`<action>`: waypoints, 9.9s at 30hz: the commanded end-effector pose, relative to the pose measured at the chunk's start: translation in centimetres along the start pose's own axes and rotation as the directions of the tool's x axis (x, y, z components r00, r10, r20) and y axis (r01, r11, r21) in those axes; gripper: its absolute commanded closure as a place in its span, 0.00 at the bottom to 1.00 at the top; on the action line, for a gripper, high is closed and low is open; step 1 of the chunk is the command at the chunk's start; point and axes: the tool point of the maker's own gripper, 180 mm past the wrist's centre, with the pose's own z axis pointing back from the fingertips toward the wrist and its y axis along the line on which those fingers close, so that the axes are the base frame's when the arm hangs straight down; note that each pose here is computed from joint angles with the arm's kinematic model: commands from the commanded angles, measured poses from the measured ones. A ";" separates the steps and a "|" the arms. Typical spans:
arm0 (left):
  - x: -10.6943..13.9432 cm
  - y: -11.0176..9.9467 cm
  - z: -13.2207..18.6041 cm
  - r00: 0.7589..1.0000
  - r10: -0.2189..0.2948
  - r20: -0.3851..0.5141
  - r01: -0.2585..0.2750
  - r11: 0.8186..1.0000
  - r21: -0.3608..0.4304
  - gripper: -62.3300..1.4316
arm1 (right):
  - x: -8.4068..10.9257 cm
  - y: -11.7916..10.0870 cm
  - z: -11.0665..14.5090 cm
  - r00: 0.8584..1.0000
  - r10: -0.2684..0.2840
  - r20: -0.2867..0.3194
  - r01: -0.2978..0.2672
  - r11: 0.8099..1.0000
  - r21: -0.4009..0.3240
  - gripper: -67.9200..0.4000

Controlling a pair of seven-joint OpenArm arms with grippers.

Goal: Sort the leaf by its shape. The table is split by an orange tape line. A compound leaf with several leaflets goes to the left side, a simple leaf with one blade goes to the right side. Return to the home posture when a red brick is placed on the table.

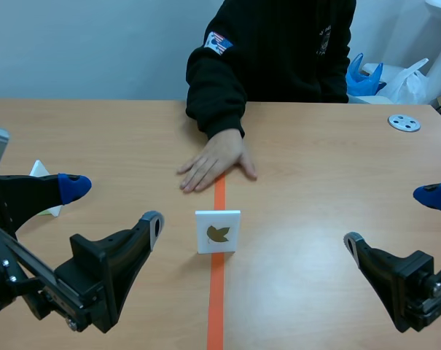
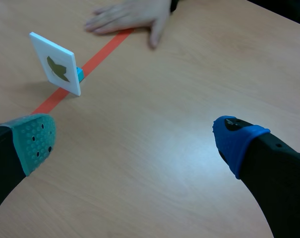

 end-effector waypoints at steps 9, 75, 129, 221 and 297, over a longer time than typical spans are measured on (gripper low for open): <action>-1.5 0.6 -0.4 0.997 -0.069 -0.028 0.068 0.997 -0.019 0.00 | 1.4 0.0 -0.2 0.999 0.004 0.046 -0.004 1.000 0.001 0.00; -11.0 -0.9 -16.8 0.986 -0.154 -0.067 0.133 0.961 -0.243 0.52 | 1.4 0.0 -0.2 0.999 0.004 0.046 -0.004 1.000 0.001 0.00; -1.9 10.8 -3.2 0.998 -0.025 0.053 0.009 0.960 0.280 0.91 | 1.4 0.0 -0.2 0.999 0.004 0.046 -0.004 1.000 0.000 0.00; -1.7 0.7 0.2 0.999 -0.010 -0.045 0.007 0.998 -0.070 0.00 | 1.3 0.0 -0.2 0.999 0.004 0.041 -0.004 1.000 0.001 0.00; -2.4 1.3 0.1 0.998 -0.009 -0.063 0.007 1.000 -0.029 0.00 | 0.9 0.0 -0.2 1.000 0.004 0.019 -0.004 1.000 0.001 0.00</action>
